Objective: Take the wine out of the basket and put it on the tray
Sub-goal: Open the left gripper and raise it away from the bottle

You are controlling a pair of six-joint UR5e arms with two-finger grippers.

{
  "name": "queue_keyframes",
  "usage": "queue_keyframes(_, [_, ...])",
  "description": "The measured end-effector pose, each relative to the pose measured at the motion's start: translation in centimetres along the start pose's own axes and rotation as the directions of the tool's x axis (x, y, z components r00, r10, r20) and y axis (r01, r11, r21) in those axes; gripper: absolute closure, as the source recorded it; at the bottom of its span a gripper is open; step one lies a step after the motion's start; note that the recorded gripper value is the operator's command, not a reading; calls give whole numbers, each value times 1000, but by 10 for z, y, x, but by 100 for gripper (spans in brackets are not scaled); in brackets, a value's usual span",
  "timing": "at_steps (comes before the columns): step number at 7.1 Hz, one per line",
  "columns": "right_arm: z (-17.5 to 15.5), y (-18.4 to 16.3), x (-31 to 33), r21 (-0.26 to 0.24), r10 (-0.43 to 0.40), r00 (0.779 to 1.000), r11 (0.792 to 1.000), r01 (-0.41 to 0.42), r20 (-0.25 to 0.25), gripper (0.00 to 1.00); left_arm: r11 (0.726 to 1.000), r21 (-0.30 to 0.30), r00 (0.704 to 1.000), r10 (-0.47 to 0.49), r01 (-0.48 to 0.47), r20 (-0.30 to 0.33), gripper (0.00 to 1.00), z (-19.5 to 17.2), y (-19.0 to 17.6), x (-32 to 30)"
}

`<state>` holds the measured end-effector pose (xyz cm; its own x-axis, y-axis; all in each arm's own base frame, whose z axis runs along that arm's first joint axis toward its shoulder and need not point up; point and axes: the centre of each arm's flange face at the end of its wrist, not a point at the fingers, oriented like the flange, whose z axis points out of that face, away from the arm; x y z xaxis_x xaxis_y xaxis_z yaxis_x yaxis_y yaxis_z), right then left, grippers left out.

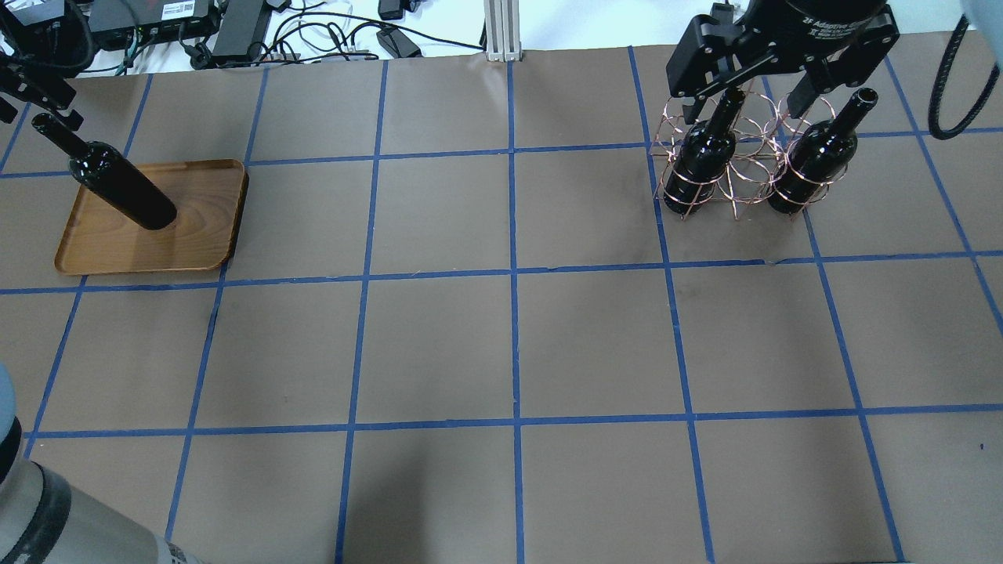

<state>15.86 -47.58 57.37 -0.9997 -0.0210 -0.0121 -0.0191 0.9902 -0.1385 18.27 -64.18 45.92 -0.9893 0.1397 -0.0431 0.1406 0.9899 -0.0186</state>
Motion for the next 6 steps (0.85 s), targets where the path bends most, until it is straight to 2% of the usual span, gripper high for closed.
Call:
queue_keyframes(2, [0, 0, 0, 0, 0, 1000, 1000, 0, 0, 0, 996, 26, 996, -89, 89, 0, 0, -37, 20, 71])
queue_keyframes(6, [0, 0, 0, -1, 0, 1000, 1000, 0, 0, 0, 992, 83, 995, -95, 96, -16, 0, -78, 59, 257])
